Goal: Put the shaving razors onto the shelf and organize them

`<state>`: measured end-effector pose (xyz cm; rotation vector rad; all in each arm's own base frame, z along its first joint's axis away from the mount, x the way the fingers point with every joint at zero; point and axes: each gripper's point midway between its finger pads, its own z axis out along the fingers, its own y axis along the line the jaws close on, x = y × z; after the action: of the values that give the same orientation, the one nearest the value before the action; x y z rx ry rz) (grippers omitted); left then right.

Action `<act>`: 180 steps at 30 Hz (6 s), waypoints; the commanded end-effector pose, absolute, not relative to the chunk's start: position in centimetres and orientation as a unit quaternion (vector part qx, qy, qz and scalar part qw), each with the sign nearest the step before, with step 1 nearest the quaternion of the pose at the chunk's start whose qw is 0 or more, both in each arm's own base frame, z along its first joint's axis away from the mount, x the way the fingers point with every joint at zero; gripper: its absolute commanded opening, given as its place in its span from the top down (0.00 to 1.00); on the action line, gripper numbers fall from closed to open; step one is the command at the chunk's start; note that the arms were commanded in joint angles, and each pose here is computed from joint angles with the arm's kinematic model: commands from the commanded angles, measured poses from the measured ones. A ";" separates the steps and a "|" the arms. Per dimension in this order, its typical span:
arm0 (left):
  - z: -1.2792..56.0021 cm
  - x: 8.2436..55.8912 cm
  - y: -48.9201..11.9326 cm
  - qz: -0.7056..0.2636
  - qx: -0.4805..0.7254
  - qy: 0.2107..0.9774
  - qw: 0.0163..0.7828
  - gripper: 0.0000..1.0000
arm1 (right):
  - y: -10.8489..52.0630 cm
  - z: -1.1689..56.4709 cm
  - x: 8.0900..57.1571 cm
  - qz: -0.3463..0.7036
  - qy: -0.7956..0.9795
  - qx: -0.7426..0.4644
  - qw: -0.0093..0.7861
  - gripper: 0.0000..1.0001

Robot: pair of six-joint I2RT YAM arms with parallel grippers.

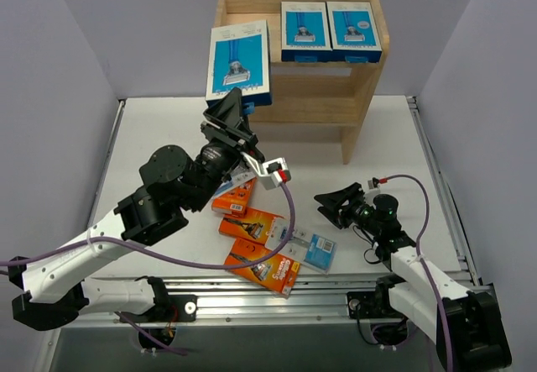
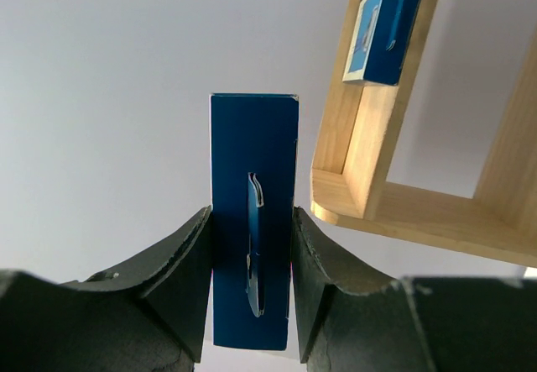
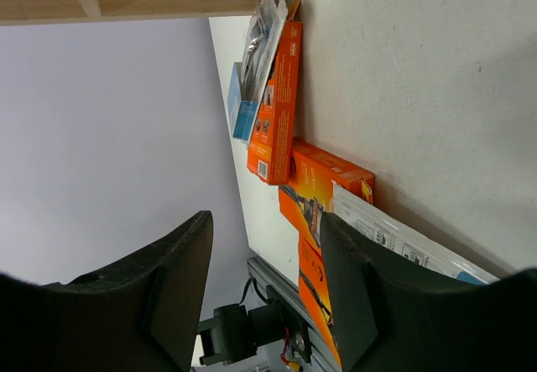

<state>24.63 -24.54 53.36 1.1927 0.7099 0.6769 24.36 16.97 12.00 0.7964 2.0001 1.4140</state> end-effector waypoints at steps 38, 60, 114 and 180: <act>52.1 32.9 -26.6 0.328 0.528 0.319 0.716 0.98 | 16.4 12.0 26.2 0.543 0.741 0.267 0.291 0.51; 50.0 35.5 -28.1 0.303 0.561 0.307 0.707 0.98 | 14.7 10.5 27.6 0.532 0.743 0.284 0.290 0.51; 47.5 45.2 -30.4 0.282 0.585 0.275 0.709 0.56 | 11.9 6.6 31.9 0.546 0.743 0.273 0.274 0.45; 53.3 42.2 -20.4 -0.213 0.141 0.637 0.727 0.45 | 11.4 10.0 28.1 0.484 0.786 0.243 0.298 0.44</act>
<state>44.21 -20.37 50.39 0.2970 1.4910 -0.3734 28.09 11.58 9.48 0.6789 2.1080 1.2984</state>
